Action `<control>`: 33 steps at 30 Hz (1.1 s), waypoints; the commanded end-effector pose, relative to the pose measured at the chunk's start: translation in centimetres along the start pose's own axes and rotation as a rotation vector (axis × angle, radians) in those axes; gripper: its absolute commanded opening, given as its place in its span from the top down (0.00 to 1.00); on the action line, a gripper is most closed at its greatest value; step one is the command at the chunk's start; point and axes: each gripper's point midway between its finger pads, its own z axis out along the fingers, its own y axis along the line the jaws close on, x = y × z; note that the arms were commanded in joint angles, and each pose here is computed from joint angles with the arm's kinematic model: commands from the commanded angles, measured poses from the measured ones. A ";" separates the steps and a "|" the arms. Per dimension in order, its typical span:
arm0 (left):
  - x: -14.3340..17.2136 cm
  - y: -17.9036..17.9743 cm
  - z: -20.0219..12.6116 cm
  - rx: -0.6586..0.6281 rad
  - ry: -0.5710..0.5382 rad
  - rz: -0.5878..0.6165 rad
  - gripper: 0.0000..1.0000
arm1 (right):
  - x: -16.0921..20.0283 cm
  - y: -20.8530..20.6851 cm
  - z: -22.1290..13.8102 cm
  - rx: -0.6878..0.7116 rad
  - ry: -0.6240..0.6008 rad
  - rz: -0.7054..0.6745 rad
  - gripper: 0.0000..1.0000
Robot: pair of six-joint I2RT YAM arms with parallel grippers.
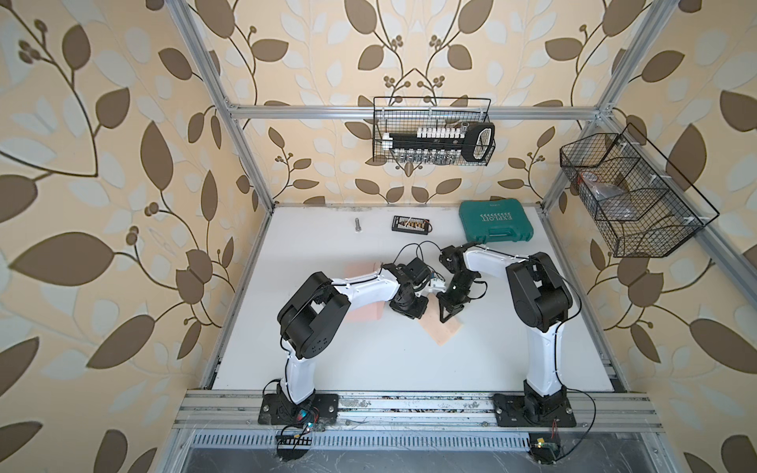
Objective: Fold the letter paper in half and place it into the envelope
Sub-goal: Fold the letter paper at the center of the board.
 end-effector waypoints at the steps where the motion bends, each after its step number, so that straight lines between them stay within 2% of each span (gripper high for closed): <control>1: -0.5 -0.5 0.3 -0.005 -0.010 0.010 0.90 | -0.5 -0.3 0.4 -0.006 0.005 -0.004 1.00; 16: 1.7 1.0 3.0 -0.083 0.053 0.002 0.90 | -0.4 -0.3 0.6 -0.014 0.026 0.000 1.00; 24: 3.5 1.2 3.9 -0.109 0.115 0.001 0.90 | -0.4 -1.4 -0.1 0.062 0.036 0.006 0.83; 33: 4.6 1.3 4.1 -0.117 0.142 -0.056 0.90 | -0.7 -4.7 -4.1 0.313 -0.024 0.048 0.59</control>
